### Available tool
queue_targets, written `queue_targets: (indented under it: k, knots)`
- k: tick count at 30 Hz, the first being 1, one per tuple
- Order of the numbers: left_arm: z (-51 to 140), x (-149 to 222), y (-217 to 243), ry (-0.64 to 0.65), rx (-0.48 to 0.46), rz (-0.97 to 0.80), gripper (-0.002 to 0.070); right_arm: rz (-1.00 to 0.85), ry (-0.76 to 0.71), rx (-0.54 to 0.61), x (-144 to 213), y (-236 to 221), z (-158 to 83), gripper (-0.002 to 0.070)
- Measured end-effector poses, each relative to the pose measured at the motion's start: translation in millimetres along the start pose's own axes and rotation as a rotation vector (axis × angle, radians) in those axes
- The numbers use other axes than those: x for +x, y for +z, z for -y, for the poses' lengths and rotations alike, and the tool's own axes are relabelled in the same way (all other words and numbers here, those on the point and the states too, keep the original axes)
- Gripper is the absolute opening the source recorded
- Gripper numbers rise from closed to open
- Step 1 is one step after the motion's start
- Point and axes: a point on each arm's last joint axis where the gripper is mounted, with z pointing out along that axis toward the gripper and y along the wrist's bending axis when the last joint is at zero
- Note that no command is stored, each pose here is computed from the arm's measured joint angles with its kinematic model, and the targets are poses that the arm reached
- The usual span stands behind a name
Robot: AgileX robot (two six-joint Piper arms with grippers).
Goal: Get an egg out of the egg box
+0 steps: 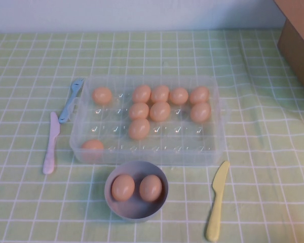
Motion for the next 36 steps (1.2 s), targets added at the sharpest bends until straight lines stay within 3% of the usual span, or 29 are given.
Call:
queue_targets:
  k: [8, 20, 27, 36]
  knots:
    - [32.2, -59, 28, 0.23, -0.044, -0.293, -0.0002, 0.0, 0.0, 0.0, 0, 0, 0, -0.0017]
    - [42.5, -105, 140, 0.467, -0.009, -0.703, -0.0002, 0.0, 0.0, 0.0, 0, 0, 0, -0.0017]
    - [68.1, -97, 209, 0.562, 0.099, -0.804, -0.0003, 0.0, 0.0, 0.0, 0, 0, 0, -0.0017]
    - [107.0, -54, 271, 0.695, 0.211, -0.948, -0.0003, 0.0, 0.0, 0.0, 0, 0, 0, -0.0017]
